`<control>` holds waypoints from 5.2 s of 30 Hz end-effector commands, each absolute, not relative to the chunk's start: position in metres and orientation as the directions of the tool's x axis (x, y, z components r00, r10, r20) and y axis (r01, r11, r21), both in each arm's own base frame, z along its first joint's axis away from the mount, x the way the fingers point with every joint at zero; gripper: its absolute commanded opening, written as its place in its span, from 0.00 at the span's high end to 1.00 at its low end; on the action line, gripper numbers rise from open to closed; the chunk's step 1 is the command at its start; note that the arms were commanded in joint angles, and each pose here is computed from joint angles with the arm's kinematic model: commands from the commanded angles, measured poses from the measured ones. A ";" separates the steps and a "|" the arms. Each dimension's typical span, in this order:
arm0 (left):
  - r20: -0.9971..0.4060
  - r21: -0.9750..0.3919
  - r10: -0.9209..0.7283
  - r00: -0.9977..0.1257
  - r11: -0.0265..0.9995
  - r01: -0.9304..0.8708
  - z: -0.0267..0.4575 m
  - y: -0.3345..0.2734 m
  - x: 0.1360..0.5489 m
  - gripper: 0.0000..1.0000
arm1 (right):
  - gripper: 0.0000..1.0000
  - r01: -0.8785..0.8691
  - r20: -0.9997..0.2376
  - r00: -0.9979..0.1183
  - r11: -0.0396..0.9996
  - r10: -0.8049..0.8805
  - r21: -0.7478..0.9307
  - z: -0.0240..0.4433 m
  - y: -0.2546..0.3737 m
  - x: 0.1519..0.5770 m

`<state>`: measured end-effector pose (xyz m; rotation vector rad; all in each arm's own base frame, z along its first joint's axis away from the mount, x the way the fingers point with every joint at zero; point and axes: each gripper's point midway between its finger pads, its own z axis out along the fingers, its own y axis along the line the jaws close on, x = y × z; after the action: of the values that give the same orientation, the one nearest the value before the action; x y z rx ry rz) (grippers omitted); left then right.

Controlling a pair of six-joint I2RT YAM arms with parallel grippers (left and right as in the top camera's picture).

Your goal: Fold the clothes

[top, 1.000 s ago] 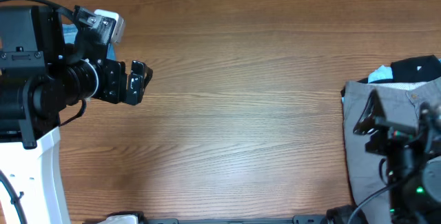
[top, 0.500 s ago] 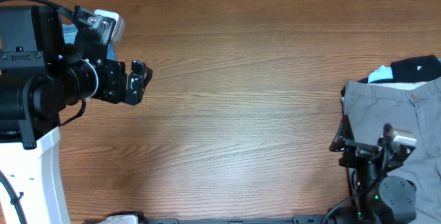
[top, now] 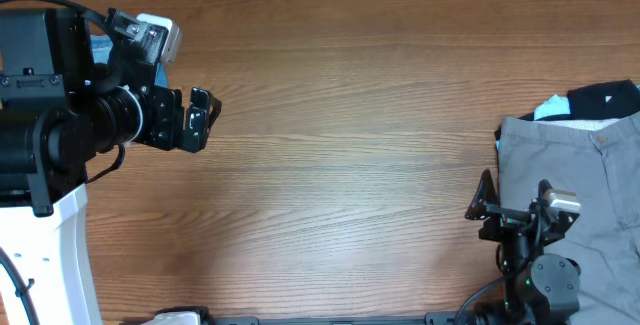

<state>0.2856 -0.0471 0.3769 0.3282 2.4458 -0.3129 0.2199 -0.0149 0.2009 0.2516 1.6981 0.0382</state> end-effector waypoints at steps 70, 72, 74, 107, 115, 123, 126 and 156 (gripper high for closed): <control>-0.620 -0.160 0.151 -0.770 0.937 0.312 0.374 -0.051 0.287 0.00 | 0.00 0.129 -0.980 -0.034 0.974 0.194 0.189 0.172 -0.013 0.242; -0.619 -0.160 0.151 -0.771 0.937 0.312 0.374 -0.051 0.288 0.00 | 0.00 0.129 -0.980 -0.034 0.974 0.194 0.189 0.172 -0.013 0.242; -0.618 -0.160 0.151 -0.771 0.937 0.311 0.374 -0.051 0.288 0.00 | 0.00 0.129 -0.980 -0.034 0.974 0.194 0.189 0.172 -0.013 0.242; -0.971 0.141 0.194 -0.142 0.938 0.317 0.286 -0.049 0.242 0.00 | 0.00 0.129 -0.980 -0.034 0.974 0.194 0.189 0.172 -0.013 0.242; -0.978 0.163 0.195 -0.075 0.938 0.306 0.246 -0.049 0.229 0.00 | 0.00 0.129 -0.980 -0.034 0.974 0.194 0.189 0.172 -0.013 0.242; -0.981 0.185 0.195 -0.004 0.938 0.294 0.215 -0.049 0.225 0.00 | 0.00 0.129 -0.980 -0.034 0.974 0.194 0.189 0.172 -0.013 0.242; -0.981 0.192 0.195 0.020 0.938 0.289 0.210 -0.049 0.224 0.00 | 0.00 0.129 -0.980 -0.034 0.974 0.194 0.189 0.172 -0.013 0.242; -0.971 0.226 0.196 0.136 0.937 0.266 0.193 -0.049 0.239 0.00 | 0.00 0.129 -0.980 -0.034 0.974 0.194 0.189 0.172 -0.013 0.242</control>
<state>0.2379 -0.0475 0.2059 0.3730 1.4141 -0.0528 0.2420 -0.0112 0.1707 0.2481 1.6212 0.0607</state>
